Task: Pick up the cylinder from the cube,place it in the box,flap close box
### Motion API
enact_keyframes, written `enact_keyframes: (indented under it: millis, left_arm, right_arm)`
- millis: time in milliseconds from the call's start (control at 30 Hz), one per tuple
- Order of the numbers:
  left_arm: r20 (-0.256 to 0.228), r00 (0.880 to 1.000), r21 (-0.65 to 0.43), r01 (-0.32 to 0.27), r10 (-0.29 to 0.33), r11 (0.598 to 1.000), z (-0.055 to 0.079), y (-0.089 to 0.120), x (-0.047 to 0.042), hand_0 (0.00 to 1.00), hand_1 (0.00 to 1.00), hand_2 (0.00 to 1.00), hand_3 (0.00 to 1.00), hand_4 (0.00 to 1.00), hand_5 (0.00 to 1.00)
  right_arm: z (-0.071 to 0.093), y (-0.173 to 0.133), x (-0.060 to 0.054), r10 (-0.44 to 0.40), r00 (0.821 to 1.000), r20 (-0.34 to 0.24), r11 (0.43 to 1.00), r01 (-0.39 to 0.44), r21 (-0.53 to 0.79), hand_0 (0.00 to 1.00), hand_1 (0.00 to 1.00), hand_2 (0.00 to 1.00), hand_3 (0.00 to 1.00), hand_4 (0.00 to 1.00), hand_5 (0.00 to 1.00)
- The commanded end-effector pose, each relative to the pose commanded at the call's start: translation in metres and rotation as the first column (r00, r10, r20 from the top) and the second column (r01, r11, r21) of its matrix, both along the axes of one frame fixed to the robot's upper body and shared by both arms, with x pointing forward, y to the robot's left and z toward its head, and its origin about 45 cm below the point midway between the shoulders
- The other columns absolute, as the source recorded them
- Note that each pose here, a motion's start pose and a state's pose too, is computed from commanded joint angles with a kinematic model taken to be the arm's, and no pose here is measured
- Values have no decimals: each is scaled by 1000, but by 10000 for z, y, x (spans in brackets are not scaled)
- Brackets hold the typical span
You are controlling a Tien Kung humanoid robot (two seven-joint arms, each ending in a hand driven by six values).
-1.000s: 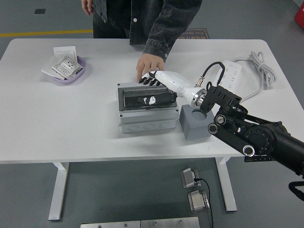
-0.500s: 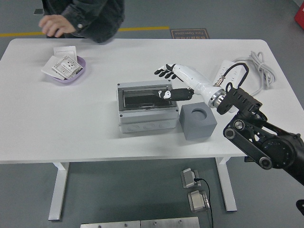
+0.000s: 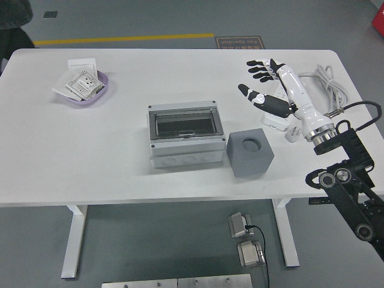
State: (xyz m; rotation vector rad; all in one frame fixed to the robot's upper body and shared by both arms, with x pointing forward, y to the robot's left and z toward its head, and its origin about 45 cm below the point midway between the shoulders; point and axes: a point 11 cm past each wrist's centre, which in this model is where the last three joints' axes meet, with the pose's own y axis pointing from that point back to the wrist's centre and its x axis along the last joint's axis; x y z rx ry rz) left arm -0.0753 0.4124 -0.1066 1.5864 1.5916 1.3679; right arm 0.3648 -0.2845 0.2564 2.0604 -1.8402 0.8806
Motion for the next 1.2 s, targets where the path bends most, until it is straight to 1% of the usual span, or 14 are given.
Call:
enact_keyframes:
  millis: [133, 200, 233, 267, 467, 700, 833, 1067, 1200]
  left_arm:
    - [1, 1000, 1, -1, 1, 1000, 1, 4, 6, 739, 755, 726, 823, 811, 653]
    - [3, 1000, 2, -2, 2, 1000, 1, 8, 16, 739, 755, 726, 823, 811, 653]
    - [4, 1000, 2, -1, 1, 1000, 2, 11, 20, 739, 755, 726, 823, 811, 653]
    - [4, 1000, 3, -1, 1, 1000, 3, 15, 24, 739, 755, 726, 823, 810, 652]
    - [5, 1000, 10, -1, 1, 1000, 17, 58, 40, 739, 755, 726, 823, 809, 648]
    - [4, 1000, 19, 1, -1, 1000, 34, 109, 56, 739, 755, 726, 823, 807, 643]
    - [4, 1000, 22, 3, -3, 1000, 41, 131, 67, 739, 755, 726, 823, 807, 643]
    - [-6, 1000, 28, 4, -3, 1000, 64, 181, 39, 742, 755, 726, 822, 807, 634]
    - [-8, 1000, 32, 3, -3, 999, 78, 216, 41, 742, 755, 726, 822, 807, 634]
  right_arm:
    - [-84, -263, -55, -69, 997, -18, 991, 71, 112, 596, 628, 649, 707, 824, 558]
    - [-157, -381, -98, -97, 995, -38, 980, 102, 172, 596, 628, 649, 707, 824, 558]
    - [-187, -419, -117, -106, 993, -47, 974, 113, 194, 596, 628, 649, 707, 824, 558]
    - [-217, -454, -136, -114, 992, -57, 969, 123, 214, 605, 627, 641, 679, 826, 562]
    - [-380, -635, -239, -151, 982, -110, 926, 180, 331, 610, 629, 640, 674, 826, 560]
    - [-425, -732, -288, -183, 975, -125, 896, 218, 388, 609, 628, 641, 665, 828, 562]
    - [-435, -757, -306, -193, 973, -128, 891, 229, 393, 609, 628, 641, 665, 828, 562]
    - [-461, -762, -337, -192, 972, -134, 887, 231, 400, 613, 627, 640, 673, 833, 567]
    - [-490, -728, -342, -186, 972, -141, 886, 228, 404, 613, 627, 640, 673, 833, 567]
